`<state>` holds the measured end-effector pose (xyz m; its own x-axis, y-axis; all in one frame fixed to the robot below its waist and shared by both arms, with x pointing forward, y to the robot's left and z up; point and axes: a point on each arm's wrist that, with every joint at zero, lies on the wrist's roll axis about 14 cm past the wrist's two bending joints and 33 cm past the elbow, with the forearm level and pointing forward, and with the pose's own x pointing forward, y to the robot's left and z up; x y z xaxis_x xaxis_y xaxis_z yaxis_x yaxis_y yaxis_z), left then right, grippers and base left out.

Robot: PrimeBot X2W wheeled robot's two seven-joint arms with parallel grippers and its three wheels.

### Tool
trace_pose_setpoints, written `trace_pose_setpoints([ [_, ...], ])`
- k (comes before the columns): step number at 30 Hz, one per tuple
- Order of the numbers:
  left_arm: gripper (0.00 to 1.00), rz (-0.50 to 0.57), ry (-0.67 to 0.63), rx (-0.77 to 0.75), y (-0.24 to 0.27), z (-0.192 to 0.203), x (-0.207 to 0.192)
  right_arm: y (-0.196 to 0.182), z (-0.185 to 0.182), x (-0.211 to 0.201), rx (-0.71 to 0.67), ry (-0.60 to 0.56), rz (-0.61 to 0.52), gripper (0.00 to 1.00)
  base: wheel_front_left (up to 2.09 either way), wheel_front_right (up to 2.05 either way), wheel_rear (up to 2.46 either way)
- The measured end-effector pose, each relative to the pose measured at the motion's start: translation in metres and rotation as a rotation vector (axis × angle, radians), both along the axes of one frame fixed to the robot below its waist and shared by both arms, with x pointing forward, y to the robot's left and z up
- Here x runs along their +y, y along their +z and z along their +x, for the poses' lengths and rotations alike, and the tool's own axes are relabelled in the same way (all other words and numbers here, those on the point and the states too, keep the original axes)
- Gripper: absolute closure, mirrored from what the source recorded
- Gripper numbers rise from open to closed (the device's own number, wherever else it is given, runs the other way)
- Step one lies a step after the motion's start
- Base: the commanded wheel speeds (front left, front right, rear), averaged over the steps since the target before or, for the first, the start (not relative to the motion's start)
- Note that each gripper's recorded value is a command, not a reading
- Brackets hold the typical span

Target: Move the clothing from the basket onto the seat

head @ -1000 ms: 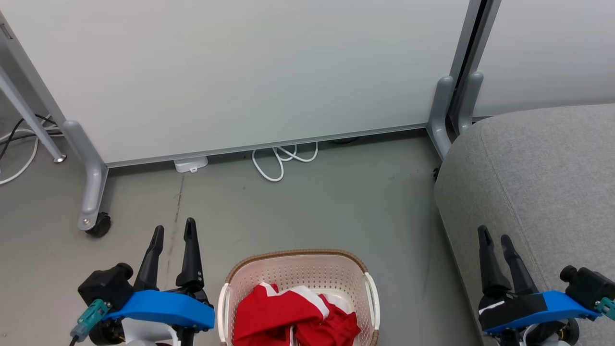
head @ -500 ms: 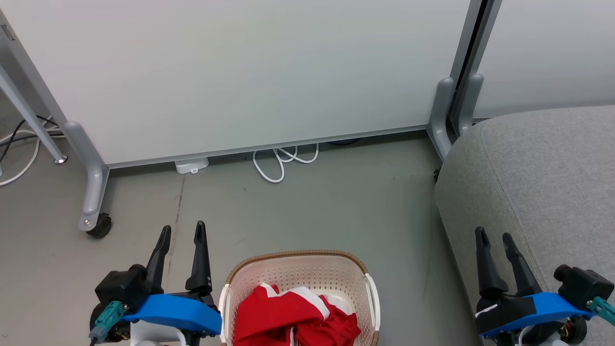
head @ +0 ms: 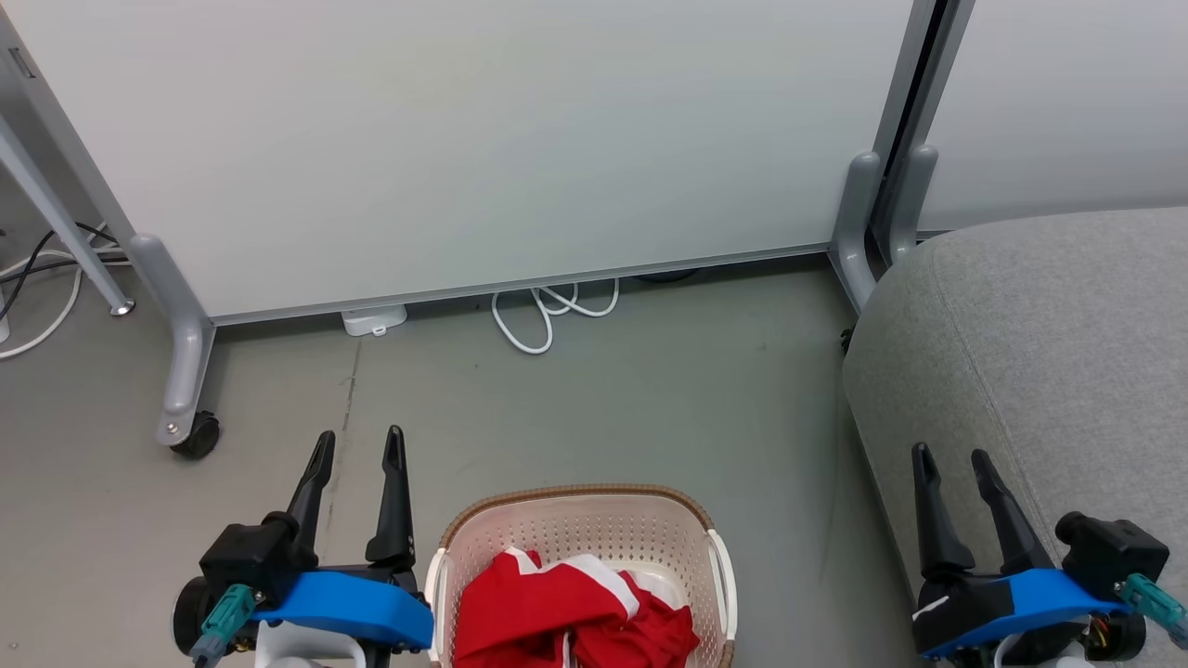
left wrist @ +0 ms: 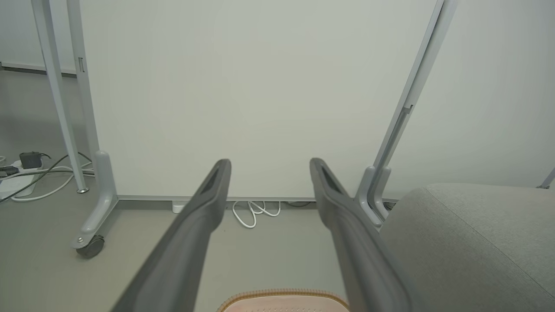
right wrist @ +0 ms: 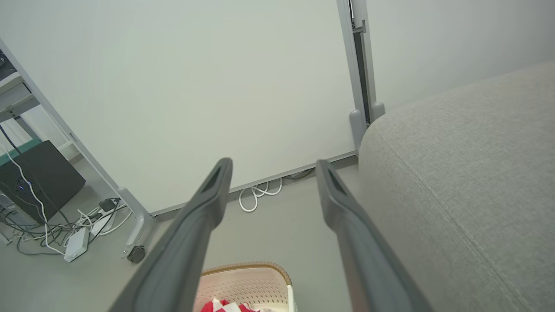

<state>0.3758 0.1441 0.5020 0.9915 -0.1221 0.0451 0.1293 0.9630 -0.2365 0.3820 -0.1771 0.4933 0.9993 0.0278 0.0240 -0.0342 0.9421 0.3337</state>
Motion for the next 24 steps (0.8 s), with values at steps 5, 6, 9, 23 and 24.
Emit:
trace_pose_setpoints([
  [5,0.0,0.001,-0.002,0.001,-0.0021,-0.0007,0.0003,0.0012,0.0001,0.0011,-0.008,0.007,-0.039,0.0,0.0,0.0,0.0],
  [6,0.0,0.0,-0.002,0.001,-0.0027,-0.0009,0.0001,0.0015,0.0,0.0013,-0.01,0.008,-0.046,0.0,0.0,0.0,0.0],
  [9,0.0,0.002,-0.004,0.005,-0.0047,-0.0012,-0.0004,0.0019,-0.0001,0.0025,-0.013,0.013,-0.069,0.0,0.0,0.0,0.0],
  [23,0.0,0.05,-0.032,-0.023,-0.0015,-0.0006,-0.0088,0.0026,0.0003,0.0062,-0.023,0.037,-0.18,0.0,0.0,0.0,0.0],
  [24,0.0,0.054,-0.032,-0.024,-0.0014,-0.0006,-0.0091,0.0025,0.0003,0.0067,-0.023,0.04,-0.187,0.0,0.0,0.0,0.0],
])
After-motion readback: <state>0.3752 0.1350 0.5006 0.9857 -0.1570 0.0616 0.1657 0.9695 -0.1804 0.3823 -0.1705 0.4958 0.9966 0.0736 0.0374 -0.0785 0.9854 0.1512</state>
